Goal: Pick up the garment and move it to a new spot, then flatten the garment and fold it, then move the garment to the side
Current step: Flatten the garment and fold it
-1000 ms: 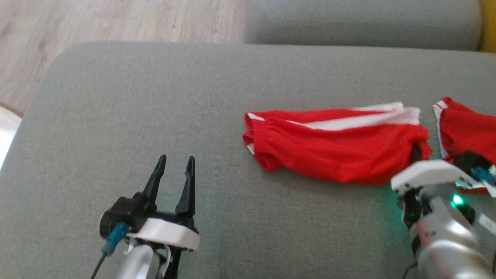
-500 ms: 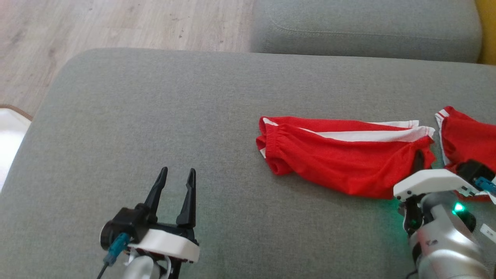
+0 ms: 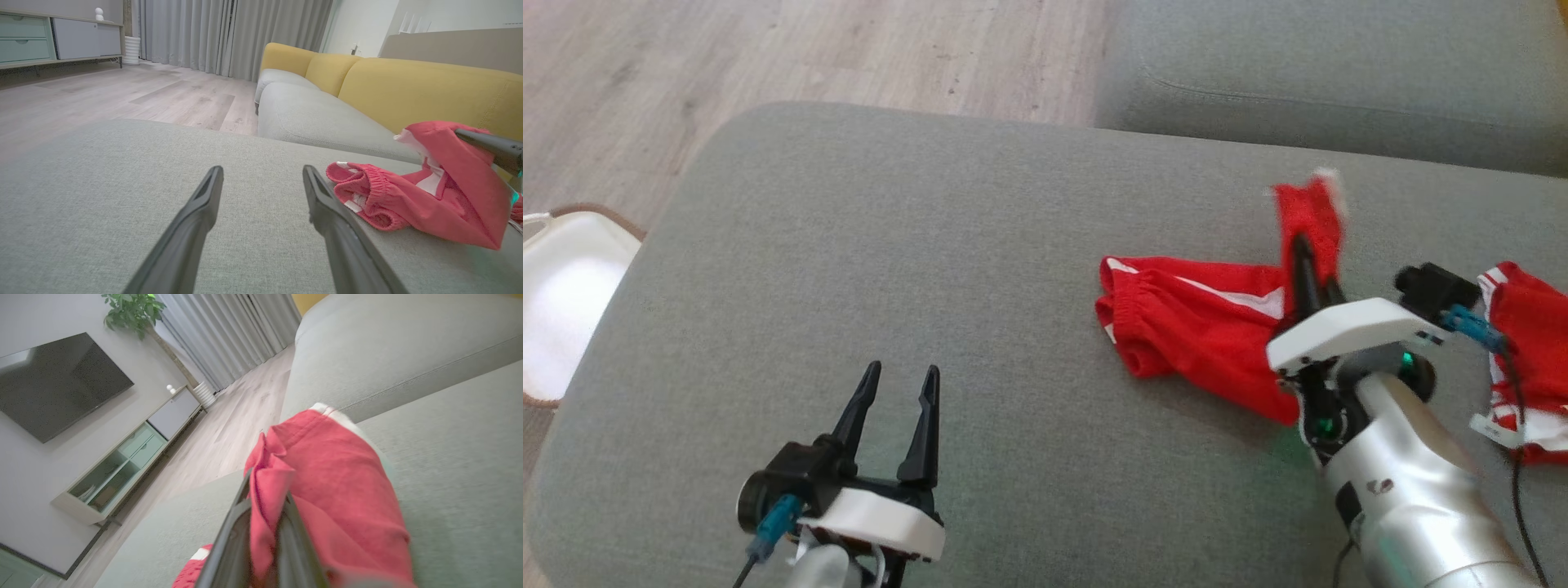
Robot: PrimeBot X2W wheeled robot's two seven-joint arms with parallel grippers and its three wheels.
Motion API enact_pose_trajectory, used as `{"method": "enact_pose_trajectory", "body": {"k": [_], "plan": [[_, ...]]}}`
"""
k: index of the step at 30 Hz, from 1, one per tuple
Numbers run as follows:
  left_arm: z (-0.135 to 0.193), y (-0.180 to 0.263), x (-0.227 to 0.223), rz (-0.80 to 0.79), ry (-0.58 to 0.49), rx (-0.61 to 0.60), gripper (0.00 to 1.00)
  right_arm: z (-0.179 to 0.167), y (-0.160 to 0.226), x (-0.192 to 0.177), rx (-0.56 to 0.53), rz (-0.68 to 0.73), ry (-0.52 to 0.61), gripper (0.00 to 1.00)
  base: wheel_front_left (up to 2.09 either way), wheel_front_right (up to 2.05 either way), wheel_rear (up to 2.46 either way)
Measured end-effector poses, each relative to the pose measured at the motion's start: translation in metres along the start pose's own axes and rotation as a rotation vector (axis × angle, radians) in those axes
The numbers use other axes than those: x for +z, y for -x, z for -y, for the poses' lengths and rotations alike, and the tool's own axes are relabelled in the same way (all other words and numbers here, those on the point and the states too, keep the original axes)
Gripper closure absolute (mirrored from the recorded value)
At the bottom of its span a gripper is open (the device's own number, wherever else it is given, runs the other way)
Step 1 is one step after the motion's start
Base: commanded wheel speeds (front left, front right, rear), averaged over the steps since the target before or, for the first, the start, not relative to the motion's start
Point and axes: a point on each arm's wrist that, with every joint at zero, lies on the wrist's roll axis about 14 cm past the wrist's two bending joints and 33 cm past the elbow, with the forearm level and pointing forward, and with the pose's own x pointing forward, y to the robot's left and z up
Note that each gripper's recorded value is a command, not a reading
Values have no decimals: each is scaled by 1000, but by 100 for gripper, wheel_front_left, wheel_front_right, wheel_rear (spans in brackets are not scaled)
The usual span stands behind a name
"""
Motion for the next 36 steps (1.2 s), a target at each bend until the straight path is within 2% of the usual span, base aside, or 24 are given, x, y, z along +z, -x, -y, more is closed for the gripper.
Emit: {"method": "enact_pose_trajectory", "body": {"k": [2, 9, 24, 25, 27, 32, 36], "plan": [[-4, 4, 2, 6, -3, 15, 0, -31, -3, -6, 92, -17, 9, 100, 0, 0, 0], [-16, 12, 1, 5, -1, 55, 0, -78, -2, -29, 232, -83, 25, 100, 0, 0, 0], [-25, 17, -2, -5, -1, 86, 0, -109, 18, -91, 367, -274, 133, 100, 0, 0, 0], [-25, 17, -2, -5, -1, 85, 0, -110, 21, -97, 378, -302, 148, 76, 0, 0, 0], [-24, 16, -2, -5, -1, 82, 0, -113, 29, -108, 401, -344, 179, 0, 0, 0, 0], [-21, 14, -2, -4, -1, 71, 0, -109, 52, -136, 426, -456, 236, 0, 0, 0, 0], [-17, 10, -1, -1, -1, 54, 0, -109, 62, -142, 439, -491, 251, 0, 0, 0, 0]]}}
